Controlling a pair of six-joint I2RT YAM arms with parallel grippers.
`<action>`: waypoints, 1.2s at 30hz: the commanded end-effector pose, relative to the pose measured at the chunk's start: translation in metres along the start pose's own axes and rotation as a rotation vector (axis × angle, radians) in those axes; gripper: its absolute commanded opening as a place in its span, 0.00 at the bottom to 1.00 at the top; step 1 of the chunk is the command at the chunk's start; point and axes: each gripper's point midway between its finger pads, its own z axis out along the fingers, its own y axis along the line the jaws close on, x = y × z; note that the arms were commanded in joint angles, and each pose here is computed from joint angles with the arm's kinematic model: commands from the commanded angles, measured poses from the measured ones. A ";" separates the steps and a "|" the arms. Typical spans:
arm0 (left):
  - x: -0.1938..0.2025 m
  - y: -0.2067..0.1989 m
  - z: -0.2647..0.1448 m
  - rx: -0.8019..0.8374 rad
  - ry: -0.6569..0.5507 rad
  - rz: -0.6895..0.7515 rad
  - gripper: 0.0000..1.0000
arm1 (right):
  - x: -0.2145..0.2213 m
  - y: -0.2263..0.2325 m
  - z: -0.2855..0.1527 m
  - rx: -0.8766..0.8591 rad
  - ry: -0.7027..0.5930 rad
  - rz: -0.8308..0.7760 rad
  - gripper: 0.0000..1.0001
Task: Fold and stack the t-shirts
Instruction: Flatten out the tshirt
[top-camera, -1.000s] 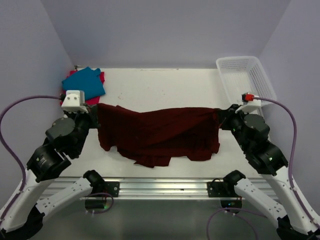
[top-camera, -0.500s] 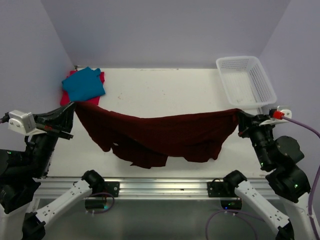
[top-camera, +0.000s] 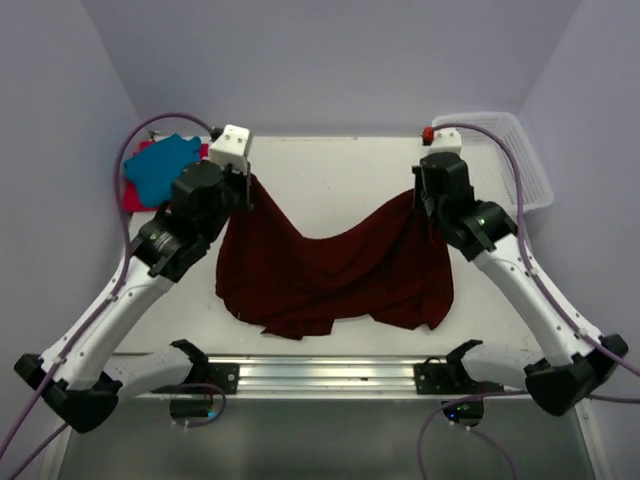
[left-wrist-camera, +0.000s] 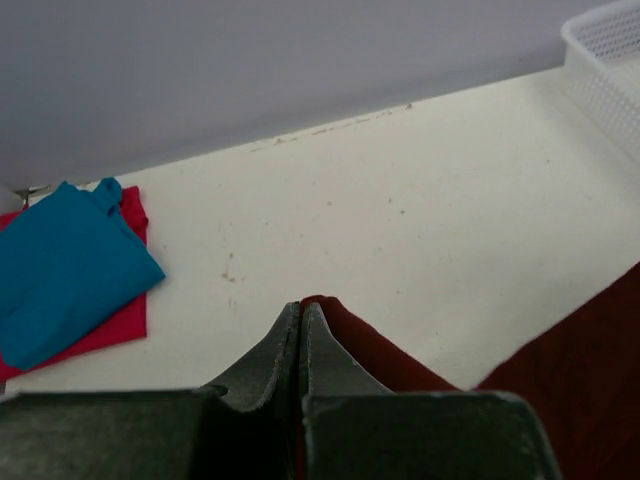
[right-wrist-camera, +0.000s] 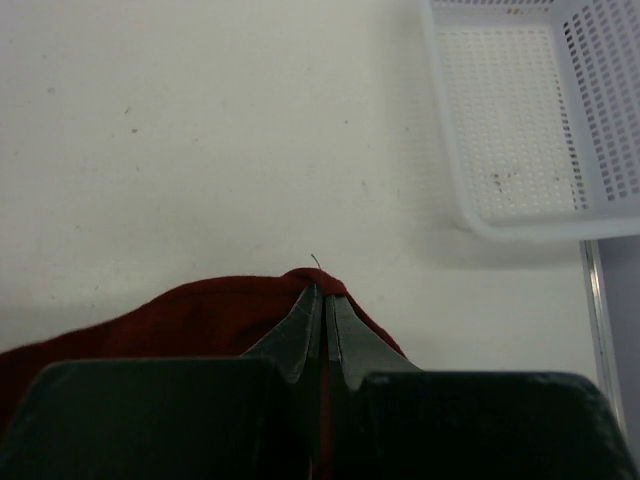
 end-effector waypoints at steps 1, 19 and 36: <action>-0.058 0.003 0.015 -0.041 -0.150 -0.031 0.00 | -0.039 0.002 0.018 0.045 -0.040 0.018 0.00; -0.060 0.023 0.178 -0.078 0.010 -0.061 0.00 | -0.119 -0.002 0.118 0.107 -0.020 0.040 0.00; -0.140 0.030 -0.131 0.081 -0.478 -0.175 0.00 | -0.134 -0.015 -0.133 -0.213 -0.565 0.056 0.00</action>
